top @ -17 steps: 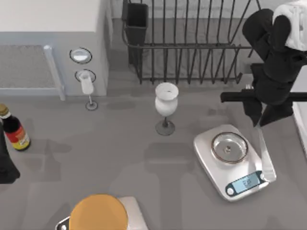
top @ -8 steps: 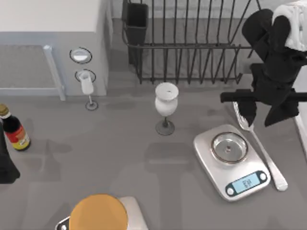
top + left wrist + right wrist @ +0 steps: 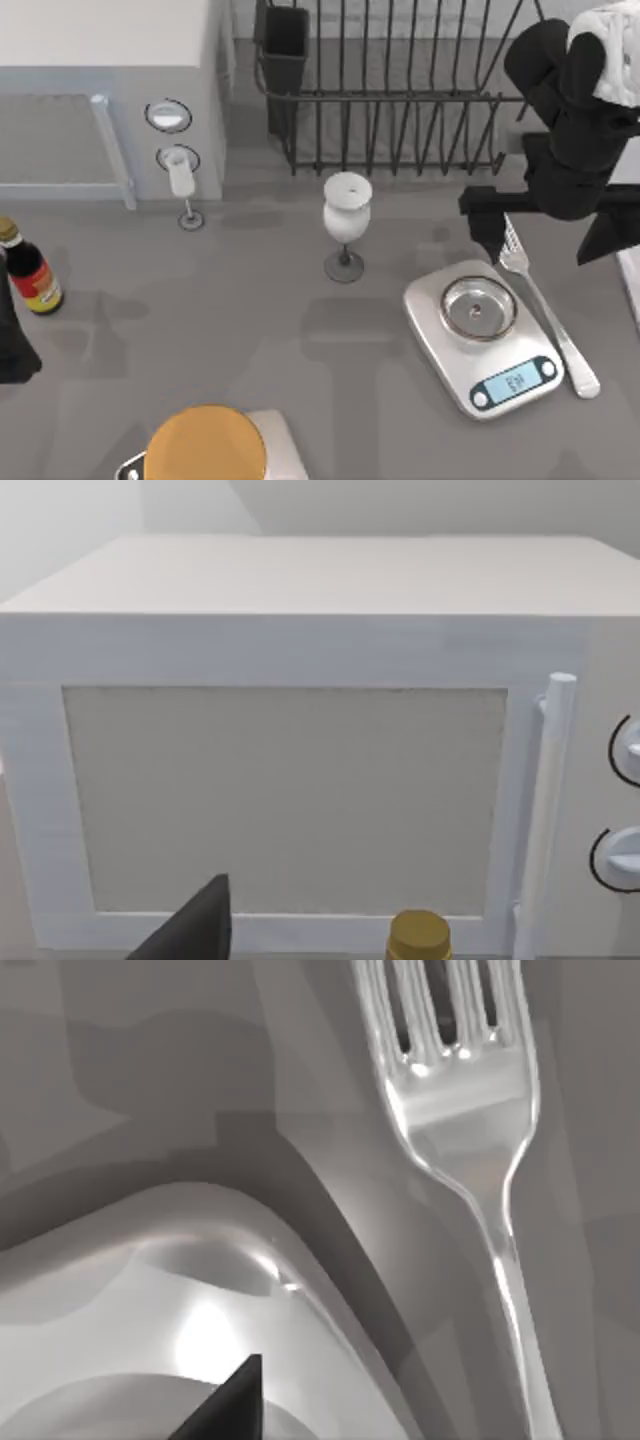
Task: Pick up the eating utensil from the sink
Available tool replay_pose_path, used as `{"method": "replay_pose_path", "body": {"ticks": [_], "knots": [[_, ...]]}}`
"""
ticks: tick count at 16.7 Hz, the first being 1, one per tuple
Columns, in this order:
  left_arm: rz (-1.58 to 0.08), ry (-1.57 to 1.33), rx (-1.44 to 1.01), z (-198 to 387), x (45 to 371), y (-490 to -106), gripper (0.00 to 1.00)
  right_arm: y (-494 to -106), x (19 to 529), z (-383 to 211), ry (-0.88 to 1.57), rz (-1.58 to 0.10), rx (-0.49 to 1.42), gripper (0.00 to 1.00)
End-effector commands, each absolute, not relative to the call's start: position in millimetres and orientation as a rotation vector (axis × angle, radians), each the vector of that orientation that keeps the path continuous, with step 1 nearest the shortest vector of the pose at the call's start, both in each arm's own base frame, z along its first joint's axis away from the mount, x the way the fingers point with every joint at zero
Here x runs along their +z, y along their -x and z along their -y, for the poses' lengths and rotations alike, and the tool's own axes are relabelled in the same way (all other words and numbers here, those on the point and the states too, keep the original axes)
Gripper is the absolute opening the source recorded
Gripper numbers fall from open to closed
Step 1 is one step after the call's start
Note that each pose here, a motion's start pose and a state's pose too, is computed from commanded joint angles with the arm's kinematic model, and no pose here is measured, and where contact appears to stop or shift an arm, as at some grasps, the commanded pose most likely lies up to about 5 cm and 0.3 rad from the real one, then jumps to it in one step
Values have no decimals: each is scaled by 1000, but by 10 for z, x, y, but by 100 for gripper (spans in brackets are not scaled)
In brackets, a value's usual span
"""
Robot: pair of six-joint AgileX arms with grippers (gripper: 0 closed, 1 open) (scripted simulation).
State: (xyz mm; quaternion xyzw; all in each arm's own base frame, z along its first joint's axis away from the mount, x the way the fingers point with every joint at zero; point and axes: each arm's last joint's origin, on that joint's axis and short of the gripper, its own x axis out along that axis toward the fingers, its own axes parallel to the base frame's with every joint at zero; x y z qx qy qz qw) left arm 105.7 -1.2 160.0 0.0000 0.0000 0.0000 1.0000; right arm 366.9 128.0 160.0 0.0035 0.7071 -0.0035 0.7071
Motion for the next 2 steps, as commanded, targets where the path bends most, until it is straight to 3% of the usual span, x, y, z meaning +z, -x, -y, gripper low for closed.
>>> {"method": "replay_pose_path", "body": {"ticks": [2], "knots": [[0, 0, 0, 12, 1600, -1057, 100, -3669, 1600, -1280, -8, -1571, -8, 100]]}}
